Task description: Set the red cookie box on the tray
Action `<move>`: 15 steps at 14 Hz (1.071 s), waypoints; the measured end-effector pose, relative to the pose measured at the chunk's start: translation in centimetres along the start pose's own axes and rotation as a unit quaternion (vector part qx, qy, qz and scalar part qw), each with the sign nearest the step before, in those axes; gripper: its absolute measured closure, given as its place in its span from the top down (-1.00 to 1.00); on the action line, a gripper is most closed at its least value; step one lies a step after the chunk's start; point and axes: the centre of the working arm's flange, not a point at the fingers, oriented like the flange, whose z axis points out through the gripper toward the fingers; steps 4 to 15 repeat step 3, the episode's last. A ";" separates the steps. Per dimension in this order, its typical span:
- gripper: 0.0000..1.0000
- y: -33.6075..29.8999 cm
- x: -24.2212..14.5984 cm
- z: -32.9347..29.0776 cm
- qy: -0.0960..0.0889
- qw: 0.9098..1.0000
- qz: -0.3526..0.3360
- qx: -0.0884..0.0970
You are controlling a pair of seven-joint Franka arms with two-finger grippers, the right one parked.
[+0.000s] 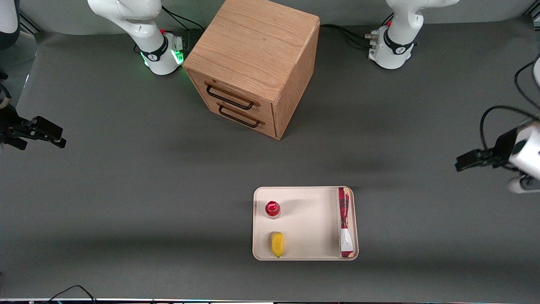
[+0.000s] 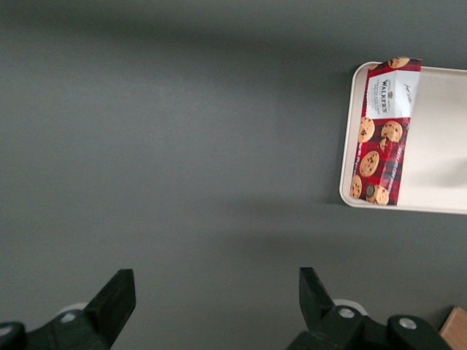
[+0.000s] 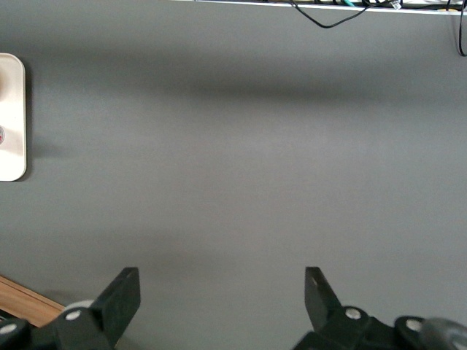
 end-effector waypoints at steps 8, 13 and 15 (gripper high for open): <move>1.00 -0.7 -3.2 -2.8 -0.002 1.000 0.012 0.009; 1.00 -0.7 -3.2 -2.8 -0.002 1.000 0.012 0.009; 1.00 -0.7 -3.2 -2.8 -0.002 1.000 0.012 0.009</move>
